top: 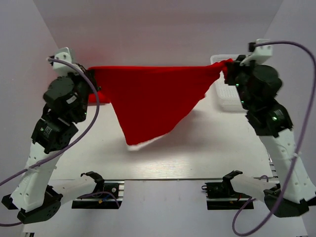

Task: Fold and stack the t-shirts
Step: Flatten out the tshirt

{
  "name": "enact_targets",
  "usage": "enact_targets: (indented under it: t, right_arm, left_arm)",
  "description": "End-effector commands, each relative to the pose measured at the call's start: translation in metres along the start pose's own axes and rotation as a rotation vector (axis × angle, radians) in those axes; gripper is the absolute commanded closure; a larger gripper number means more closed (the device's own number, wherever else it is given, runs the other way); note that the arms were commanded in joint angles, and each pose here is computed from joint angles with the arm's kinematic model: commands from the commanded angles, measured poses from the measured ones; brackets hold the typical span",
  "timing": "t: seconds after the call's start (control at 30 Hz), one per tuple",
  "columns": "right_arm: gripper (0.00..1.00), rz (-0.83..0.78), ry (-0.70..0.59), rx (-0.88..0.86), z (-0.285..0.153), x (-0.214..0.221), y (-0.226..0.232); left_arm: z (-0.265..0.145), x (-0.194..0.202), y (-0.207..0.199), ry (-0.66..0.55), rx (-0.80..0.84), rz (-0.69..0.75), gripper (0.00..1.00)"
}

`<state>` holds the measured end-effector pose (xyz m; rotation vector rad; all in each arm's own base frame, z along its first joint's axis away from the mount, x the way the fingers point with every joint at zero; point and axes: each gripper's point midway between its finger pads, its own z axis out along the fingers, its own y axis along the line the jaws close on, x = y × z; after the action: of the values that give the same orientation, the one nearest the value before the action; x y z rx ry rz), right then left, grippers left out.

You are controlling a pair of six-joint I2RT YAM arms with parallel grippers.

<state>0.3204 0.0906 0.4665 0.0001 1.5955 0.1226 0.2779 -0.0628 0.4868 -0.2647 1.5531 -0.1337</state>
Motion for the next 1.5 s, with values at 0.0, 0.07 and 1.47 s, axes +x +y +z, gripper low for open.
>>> enact_targets:
  t: [0.0,0.07,1.47]
  right_arm:
    - [1.0,0.002,-0.166,0.026,-0.042,-0.067,-0.021]
    - [1.0,0.01,-0.231,-0.028,-0.06,-0.093,-0.018]
    - [1.0,-0.047,-0.216,-0.038,0.053,-0.02,0.009]
  left_arm:
    - [-0.02,-0.083,-0.003,-0.219,0.056,-0.016,1.0]
    - [-0.03,-0.112,-0.007,-0.279,0.093,-0.026,1.0]
    - [0.126,0.02,-0.025,-0.115,-0.027,0.224,1.0]
